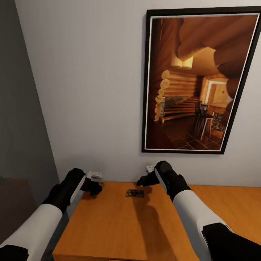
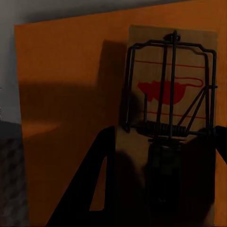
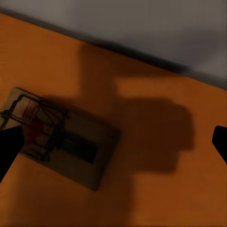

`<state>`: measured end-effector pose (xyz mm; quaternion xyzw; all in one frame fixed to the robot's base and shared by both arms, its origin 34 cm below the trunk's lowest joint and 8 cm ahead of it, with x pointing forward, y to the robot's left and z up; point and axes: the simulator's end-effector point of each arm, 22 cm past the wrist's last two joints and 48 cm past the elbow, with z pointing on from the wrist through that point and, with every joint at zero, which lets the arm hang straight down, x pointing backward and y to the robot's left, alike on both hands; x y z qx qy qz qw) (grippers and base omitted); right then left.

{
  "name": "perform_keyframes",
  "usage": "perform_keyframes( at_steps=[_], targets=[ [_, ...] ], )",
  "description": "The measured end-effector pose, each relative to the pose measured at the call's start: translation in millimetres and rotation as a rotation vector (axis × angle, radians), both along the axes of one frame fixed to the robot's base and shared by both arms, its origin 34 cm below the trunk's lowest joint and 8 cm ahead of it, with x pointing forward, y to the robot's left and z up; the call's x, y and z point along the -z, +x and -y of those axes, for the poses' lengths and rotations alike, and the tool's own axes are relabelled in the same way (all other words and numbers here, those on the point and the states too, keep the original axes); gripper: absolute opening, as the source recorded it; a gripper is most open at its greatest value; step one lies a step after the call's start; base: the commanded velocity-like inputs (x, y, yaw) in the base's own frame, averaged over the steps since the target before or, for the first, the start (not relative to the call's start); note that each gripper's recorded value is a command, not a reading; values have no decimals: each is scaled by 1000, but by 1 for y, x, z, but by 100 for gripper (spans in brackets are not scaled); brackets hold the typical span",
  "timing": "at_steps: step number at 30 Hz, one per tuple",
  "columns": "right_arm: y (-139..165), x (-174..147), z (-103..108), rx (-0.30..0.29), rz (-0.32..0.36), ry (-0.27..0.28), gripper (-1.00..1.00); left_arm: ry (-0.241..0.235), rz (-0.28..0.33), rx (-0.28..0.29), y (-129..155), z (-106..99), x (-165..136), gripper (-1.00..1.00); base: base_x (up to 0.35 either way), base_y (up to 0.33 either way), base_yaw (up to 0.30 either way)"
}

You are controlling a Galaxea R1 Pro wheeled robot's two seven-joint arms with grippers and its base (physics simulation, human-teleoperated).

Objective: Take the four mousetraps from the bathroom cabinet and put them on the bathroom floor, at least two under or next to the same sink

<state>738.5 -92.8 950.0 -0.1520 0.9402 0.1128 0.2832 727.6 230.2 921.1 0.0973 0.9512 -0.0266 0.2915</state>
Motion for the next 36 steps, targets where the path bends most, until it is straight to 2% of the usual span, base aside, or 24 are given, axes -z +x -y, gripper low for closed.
perform_keyframes(
  at_steps=[7, 8, 11, 15, 18, 22, 27, 30, 34, 36],
  targets=[
    [-2, -2, -14, -17, 2, 8, 100, -16, -10, 23, -3, -6, 0, -100, 0, 0, 0],
    [-3, -2, -15, -19, 2, 8, 100, -18, 1, 35, -2, -14, -6, -100, 0, 0, 0],
    [-3, -2, -16, -20, 3, 8, 100, -26, 54, 56, 4, -21, -29, -100, 0, 0, 0],
    [-3, -3, -16, -21, 4, 9, 100, -24, 153, 89, 12, -25, -70, -100, 0, 0, 0],
    [-3, -2, -16, -21, 4, 8, 100, -23, 189, 103, 14, -23, -85, -100, 0, 0, 0],
    [-2, -3, -17, -23, 10, 9, 100, -7, 216, 138, 13, -15, -96, -100, 0, 0, 0],
    [3, -7, -21, -38, 46, 9, 100, 46, 201, 216, 6, 7, -87, -100, 0, 0, 0],
    [2, -8, -30, -78, 62, 4, 100, 71, 194, 254, 2, 17, -82, -100, 0, 0, 0],
    [-8, -10, -50, -153, 55, 36, 100, 81, 210, 285, 0, 28, -87, -100, 0, 0, 0],
    [-10, -10, -55, -173, 51, 49, 100, 83, 218, 292, 0, 31, -90, -100, 0, 0, 0]
  ],
)
